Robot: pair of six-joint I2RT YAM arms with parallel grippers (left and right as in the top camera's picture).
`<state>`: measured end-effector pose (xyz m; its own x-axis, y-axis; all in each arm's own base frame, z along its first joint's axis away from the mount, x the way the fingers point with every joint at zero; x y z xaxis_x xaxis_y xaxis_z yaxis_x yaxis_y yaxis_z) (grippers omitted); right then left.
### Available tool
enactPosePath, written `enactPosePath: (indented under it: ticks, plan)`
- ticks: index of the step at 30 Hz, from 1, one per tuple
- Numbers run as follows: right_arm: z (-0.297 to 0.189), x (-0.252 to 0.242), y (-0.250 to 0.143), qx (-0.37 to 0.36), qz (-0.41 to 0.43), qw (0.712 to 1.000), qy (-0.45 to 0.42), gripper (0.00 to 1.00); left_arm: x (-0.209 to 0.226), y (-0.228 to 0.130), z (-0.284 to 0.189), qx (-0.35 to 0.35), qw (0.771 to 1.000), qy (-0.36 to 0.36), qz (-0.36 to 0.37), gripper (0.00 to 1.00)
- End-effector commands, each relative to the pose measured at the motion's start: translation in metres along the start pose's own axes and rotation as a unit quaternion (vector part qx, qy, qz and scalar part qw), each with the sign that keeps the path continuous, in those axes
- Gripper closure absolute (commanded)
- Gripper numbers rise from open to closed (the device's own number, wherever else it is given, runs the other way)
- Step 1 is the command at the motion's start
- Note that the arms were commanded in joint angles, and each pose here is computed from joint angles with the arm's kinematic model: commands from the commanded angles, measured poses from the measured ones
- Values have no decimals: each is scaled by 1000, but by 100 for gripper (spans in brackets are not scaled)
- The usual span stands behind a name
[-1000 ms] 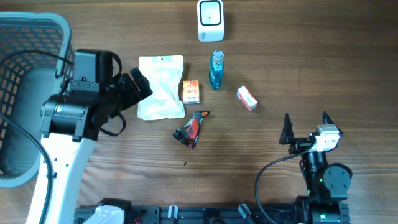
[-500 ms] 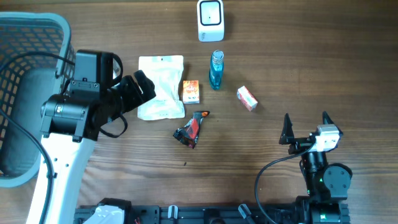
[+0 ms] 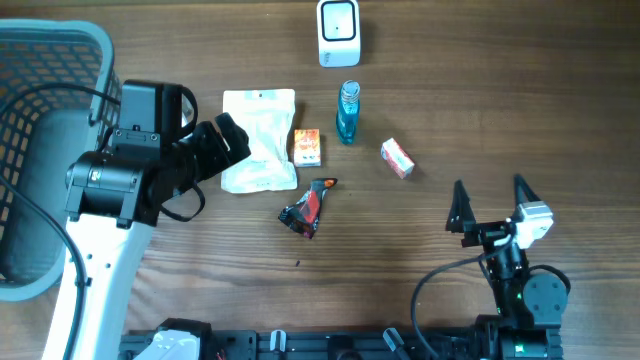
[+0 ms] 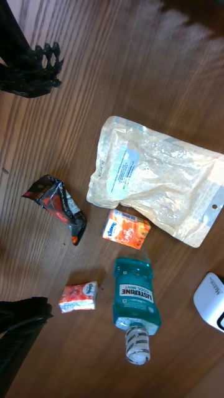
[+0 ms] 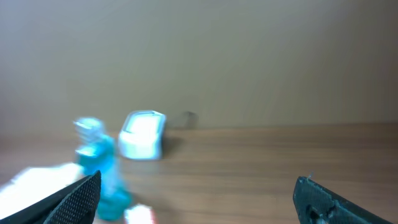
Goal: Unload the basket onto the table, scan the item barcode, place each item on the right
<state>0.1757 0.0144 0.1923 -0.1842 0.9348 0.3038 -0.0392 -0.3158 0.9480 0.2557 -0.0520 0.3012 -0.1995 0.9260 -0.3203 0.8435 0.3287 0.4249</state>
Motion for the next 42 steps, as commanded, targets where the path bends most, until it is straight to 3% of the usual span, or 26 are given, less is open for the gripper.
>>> enactPosePath:
  ticks: [1, 5, 9, 14, 18, 22, 27, 32, 33, 35, 36, 38, 40, 42]
  plan:
    - [-1, 16, 0, 23, 196, 978, 72, 0, -1, 2, -3, -3, 1000, -6, 6, 0]
    - [-3, 26, 15, 5, 309, 944, 113, 0, -1, 2, -3, -3, 1000, -6, 6, 0]
    - [-13, 44, 48, -61, 270, 941, 192, 0, -1, 2, -3, -3, 1000, -6, 6, 0]
    - [-16, 57, 84, -74, 203, 958, 188, 0, -1, 2, -3, -3, 1000, -6, 6, 0]
    - [0, 70, 111, 26, 124, 979, 158, 0, -1, 2, -3, -3, 1000, -6, 6, 0]
    - [27, 69, 128, 162, 96, 978, 95, 0, -1, 2, -3, -3, 1000, -6, 6, 0]
    - [68, 64, 125, 343, 128, 929, 47, 0, -1, 2, -3, -3, 1000, -6, 6, 0]
    - [111, 55, 91, 434, 216, 873, 48, 0, -1, 2, -3, -3, 1000, -6, 6, 0]
    - [118, 51, 80, 453, 222, 862, 47, 4, -1, 2, -3, -3, 1000, -6, 6, 0]
    - [126, 47, 56, 490, 200, 847, 48, 33, -1, 2, -3, -3, 1000, -6, 6, 0]
    - [129, 44, 43, 510, 194, 837, 32, 37, -1, 2, -3, -3, 1000, -6, 6, 0]
    - [133, 40, 17, 550, 179, 816, -5, 61, -1, 2, -3, -3, 1000, -6, 6, 0]
    - [136, 42, -8, 586, 161, 794, -24, 73, -1, 2, -3, -3, 1000, -6, 6, 0]
    - [140, 51, -42, 627, 116, 770, -18, 78, -1, 2, -3, -3, 1000, -6, 6, 0]
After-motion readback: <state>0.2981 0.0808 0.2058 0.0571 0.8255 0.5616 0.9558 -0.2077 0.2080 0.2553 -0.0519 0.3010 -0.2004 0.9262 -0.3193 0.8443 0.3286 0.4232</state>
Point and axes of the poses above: each gripper's point midway between its finger pads, its own z axis out along the fingers, its own x axis along the line the jaws close on, y = z × x, the point moved 7 cm from there along -z, back along the fingers, and after that the axes turned 9 degrees about z, right-handed, at the moved point
